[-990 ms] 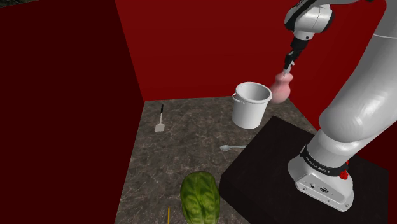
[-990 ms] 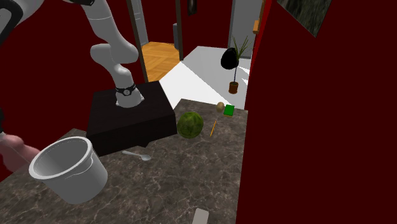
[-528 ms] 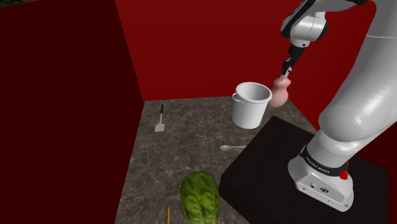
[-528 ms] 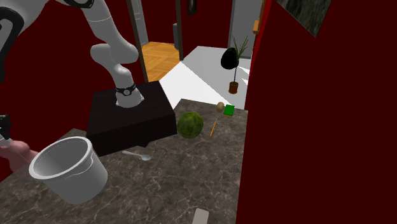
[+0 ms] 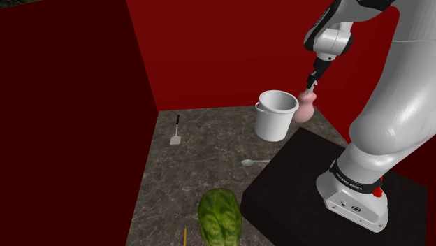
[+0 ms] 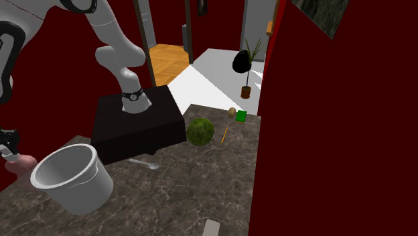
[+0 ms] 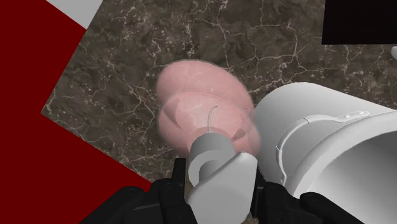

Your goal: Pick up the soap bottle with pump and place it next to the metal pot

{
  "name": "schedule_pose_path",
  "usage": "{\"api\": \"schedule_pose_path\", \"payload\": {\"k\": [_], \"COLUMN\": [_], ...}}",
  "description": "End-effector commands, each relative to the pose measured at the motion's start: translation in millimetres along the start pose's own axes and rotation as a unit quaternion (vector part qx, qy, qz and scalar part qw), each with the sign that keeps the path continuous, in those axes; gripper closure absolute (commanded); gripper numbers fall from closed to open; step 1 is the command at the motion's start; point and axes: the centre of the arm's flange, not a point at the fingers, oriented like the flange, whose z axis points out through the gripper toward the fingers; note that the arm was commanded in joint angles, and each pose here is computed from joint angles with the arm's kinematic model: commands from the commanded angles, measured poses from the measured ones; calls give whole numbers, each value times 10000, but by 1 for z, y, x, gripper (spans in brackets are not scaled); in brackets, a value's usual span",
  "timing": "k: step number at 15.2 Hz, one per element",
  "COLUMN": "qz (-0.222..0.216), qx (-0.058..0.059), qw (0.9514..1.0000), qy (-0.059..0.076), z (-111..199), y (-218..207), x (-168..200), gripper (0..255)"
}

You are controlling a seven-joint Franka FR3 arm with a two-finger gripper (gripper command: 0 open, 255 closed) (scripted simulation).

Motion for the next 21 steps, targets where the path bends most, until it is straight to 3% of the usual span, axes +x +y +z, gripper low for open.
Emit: {"api": "schedule_pose_path", "payload": {"k": [1, 5, 13, 14, 19, 21], "qz": [1, 1, 1, 1, 1, 1], "qx": [-5, -5, -5, -5, -5, -5], "qw": [10000, 10000, 10000, 10000, 10000, 10000], "qy": [6, 6, 6, 6, 6, 6], "z": [10, 31, 31, 31, 31, 5], "y": [0, -1, -1, -1, -1, -1], "x": [-1, -3, -3, -3, -3, -3], "gripper": [255, 255, 255, 0, 0, 0]}}
